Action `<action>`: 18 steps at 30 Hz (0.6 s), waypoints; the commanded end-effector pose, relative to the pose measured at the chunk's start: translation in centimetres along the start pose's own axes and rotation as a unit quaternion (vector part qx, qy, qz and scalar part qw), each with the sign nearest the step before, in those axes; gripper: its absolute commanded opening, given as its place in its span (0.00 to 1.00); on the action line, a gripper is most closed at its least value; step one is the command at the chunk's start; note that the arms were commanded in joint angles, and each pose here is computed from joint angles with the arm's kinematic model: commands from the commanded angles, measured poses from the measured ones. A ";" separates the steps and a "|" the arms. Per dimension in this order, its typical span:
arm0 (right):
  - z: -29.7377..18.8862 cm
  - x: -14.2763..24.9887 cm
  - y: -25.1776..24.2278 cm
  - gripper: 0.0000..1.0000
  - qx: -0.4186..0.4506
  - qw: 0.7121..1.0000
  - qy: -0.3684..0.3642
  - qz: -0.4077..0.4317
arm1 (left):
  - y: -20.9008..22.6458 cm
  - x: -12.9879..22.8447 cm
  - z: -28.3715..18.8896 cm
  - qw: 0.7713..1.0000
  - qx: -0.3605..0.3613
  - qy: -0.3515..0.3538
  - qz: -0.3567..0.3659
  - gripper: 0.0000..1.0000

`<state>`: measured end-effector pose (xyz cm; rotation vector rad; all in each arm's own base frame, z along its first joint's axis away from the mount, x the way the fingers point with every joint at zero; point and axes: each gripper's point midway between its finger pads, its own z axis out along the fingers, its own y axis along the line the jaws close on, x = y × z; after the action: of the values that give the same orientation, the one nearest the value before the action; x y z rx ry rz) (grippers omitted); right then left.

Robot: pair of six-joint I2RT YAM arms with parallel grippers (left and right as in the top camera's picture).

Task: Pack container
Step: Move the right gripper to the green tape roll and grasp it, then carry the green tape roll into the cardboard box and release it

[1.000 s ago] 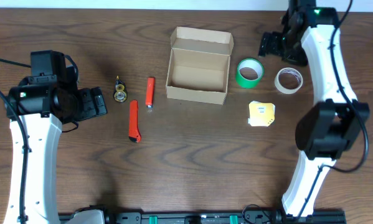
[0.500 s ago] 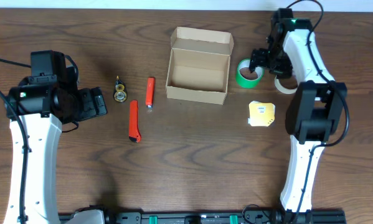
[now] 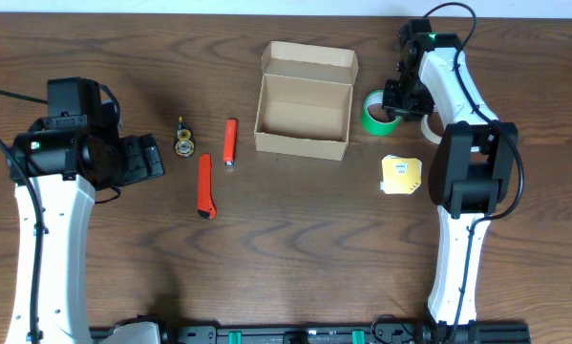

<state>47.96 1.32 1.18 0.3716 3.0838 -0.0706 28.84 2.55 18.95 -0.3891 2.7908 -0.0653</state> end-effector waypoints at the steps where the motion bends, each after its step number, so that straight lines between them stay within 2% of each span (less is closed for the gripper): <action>1: -0.2 -0.5 0.0 0.11 0.011 1.000 -0.011 0.000 | -0.1 -0.5 -0.4 1.000 0.002 -0.005 0.002 0.96; 3: -0.2 -0.5 -0.1 0.01 0.012 1.000 -0.010 0.000 | -0.1 -0.5 -0.4 1.000 0.002 -0.005 0.002 0.96; 12: -1.4 0.0 -0.2 0.01 0.015 1.000 0.001 -0.006 | -0.1 -0.5 -0.4 1.000 0.002 -0.005 0.002 0.96; 18: -7.1 -1.4 0.2 0.01 0.000 0.999 -0.032 -0.009 | -0.1 -0.5 -0.4 1.000 0.002 -0.005 0.002 0.95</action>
<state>47.36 0.99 4.95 0.3683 3.1122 -0.1067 28.84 2.55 18.94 -0.3892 2.7916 -0.0653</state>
